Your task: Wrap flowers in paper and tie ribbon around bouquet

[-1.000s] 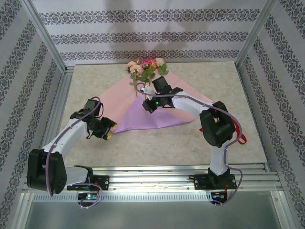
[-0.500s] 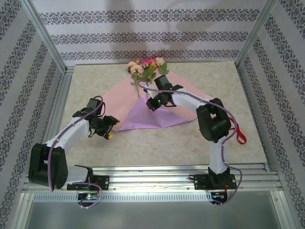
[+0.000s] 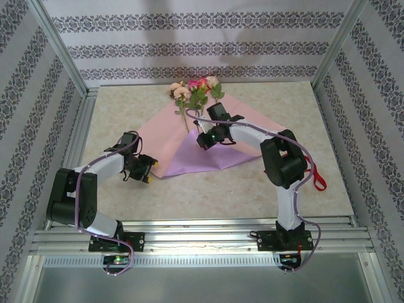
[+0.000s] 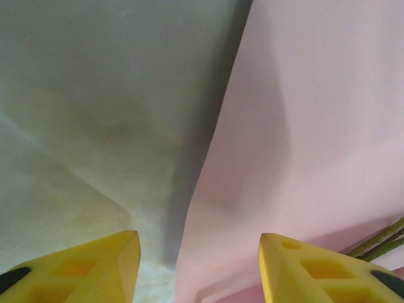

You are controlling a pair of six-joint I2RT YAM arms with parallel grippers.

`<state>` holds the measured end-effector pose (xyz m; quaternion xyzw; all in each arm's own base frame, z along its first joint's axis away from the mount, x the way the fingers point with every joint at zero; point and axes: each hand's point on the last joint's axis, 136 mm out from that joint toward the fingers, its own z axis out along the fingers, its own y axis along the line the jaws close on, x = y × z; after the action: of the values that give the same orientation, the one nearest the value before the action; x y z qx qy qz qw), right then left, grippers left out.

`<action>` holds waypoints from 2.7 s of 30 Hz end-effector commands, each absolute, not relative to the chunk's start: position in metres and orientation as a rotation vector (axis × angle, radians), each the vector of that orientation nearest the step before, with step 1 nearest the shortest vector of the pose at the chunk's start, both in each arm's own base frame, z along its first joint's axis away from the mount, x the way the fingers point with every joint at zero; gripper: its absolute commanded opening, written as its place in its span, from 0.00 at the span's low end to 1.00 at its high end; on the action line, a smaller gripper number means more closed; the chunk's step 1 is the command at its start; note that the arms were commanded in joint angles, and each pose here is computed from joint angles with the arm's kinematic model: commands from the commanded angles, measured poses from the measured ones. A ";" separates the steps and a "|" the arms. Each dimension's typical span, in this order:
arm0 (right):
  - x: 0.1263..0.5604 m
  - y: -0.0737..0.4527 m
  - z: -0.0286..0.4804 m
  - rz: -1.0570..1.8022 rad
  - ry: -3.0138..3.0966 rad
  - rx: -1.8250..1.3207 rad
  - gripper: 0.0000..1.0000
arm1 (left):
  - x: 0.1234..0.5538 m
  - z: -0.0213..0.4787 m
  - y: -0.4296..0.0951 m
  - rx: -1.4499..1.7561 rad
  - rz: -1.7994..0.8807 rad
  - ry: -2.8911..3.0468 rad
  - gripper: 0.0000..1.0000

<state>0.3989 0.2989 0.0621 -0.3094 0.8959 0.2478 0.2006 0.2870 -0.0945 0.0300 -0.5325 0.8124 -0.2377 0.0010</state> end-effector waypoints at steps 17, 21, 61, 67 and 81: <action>0.395 0.291 0.103 0.753 2.417 -0.811 0.00 | 0.262 0.036 -0.103 -1.956 -0.902 2.335 0.57; 0.393 0.290 0.103 0.753 2.416 -0.815 0.00 | 0.275 0.029 -0.104 -1.992 -0.940 2.268 0.56; 0.382 0.286 0.106 0.792 2.406 -0.806 0.00 | 0.232 0.059 -0.127 -2.202 -0.796 2.263 0.69; 0.382 0.286 0.106 0.794 2.405 -0.807 0.00 | 0.237 0.051 -0.141 -2.258 -0.823 2.247 0.73; 0.379 0.285 0.107 0.798 2.398 -0.802 0.00 | 0.248 0.016 -0.153 -2.368 -0.759 2.210 0.66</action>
<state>0.3808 0.2876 0.0919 -0.2998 0.8828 0.2786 0.2306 0.2569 -0.1534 0.0275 -0.6559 0.7056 -0.2603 -0.0649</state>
